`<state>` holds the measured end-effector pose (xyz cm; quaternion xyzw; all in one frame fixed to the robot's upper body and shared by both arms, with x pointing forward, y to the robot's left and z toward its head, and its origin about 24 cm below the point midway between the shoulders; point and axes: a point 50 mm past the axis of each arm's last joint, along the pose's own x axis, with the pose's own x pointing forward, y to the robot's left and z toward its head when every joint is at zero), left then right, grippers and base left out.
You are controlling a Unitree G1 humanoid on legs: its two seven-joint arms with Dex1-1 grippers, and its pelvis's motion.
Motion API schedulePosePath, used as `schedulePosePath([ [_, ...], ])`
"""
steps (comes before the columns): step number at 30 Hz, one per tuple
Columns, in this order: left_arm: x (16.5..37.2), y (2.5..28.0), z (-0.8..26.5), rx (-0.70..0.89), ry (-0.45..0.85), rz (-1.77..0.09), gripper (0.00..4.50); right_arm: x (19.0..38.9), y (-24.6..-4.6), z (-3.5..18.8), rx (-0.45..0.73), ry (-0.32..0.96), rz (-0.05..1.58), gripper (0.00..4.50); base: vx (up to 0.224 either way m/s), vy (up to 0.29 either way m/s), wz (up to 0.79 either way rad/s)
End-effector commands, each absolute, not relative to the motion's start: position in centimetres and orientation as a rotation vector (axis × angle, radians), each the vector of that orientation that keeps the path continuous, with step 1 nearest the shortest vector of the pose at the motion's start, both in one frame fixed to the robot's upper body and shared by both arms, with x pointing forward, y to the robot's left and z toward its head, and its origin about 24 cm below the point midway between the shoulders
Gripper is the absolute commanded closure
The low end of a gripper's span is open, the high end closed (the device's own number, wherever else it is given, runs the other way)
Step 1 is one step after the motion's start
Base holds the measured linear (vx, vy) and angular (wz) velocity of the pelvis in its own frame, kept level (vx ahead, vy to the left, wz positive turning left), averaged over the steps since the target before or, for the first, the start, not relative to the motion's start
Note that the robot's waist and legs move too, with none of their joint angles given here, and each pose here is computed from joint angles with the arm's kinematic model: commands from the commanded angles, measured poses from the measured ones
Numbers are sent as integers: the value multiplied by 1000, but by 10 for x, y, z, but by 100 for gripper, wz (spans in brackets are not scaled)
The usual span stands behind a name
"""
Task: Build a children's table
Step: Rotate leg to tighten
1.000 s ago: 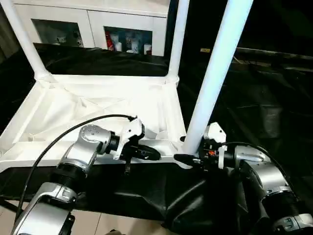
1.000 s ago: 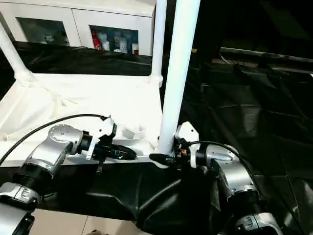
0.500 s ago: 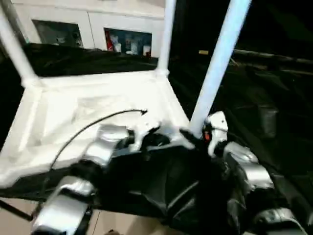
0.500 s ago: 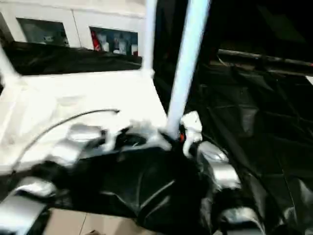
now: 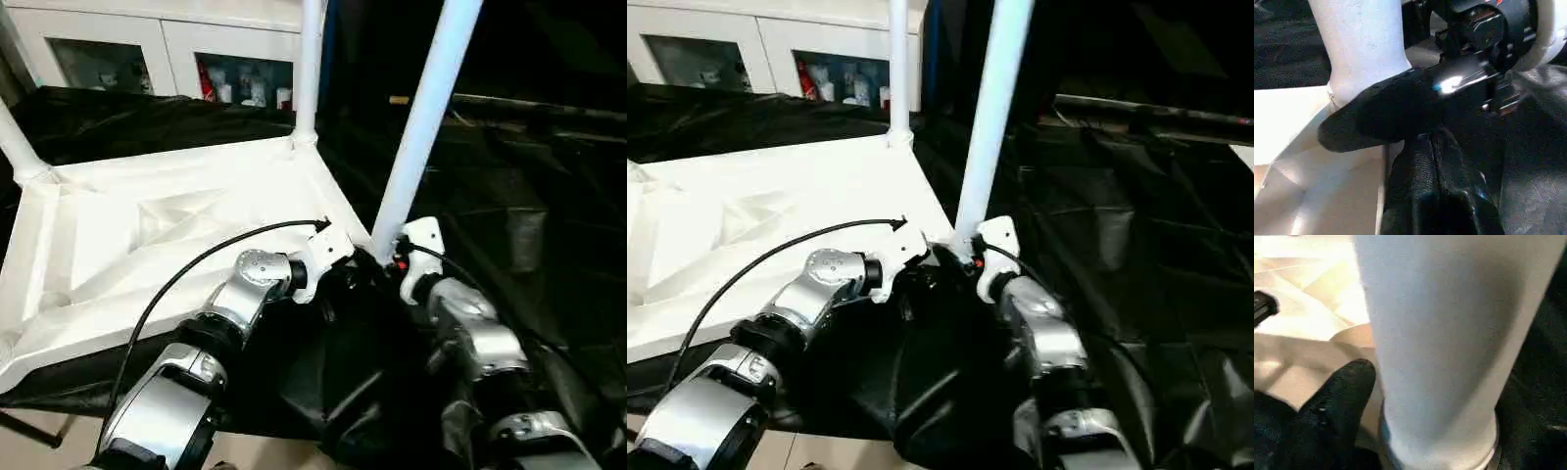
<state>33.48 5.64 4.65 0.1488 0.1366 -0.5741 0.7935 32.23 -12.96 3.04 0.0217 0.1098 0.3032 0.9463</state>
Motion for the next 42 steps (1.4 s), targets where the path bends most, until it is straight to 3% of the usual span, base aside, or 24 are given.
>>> schedulePosePath([
  [1, 342, 61, 67, 312, 240, -1234, 430, 314, -127, 27, 29, 248, 707, 67, 0, 0, 0],
  [8, 328, 86, 83, 372, 335, -1331, 373, 312, -145, 29, -5, 242, 708, 66, 0, 0, 0],
  [13, 335, 93, 90, 386, 310, -1252, 345, 313, -147, 34, -2, 233, 724, 66, 0, 0, 0],
  [19, 333, 94, 80, 382, 368, -1199, 299, 312, -148, 34, -22, 237, 737, 66, 0, 0, 0],
  [37, 336, 98, 59, 391, 466, -1216, 299, 309, -148, 32, -38, 240, 756, 66, 0, 0, 0],
  [38, 336, 98, 59, 391, 466, -1216, 324, 309, -148, 32, -38, 240, 756, 66, 0, 0, 0],
  [42, 337, 98, 59, 386, 481, -1232, 354, 309, -149, 32, -43, 241, 758, 66, 0, 0, 0],
])
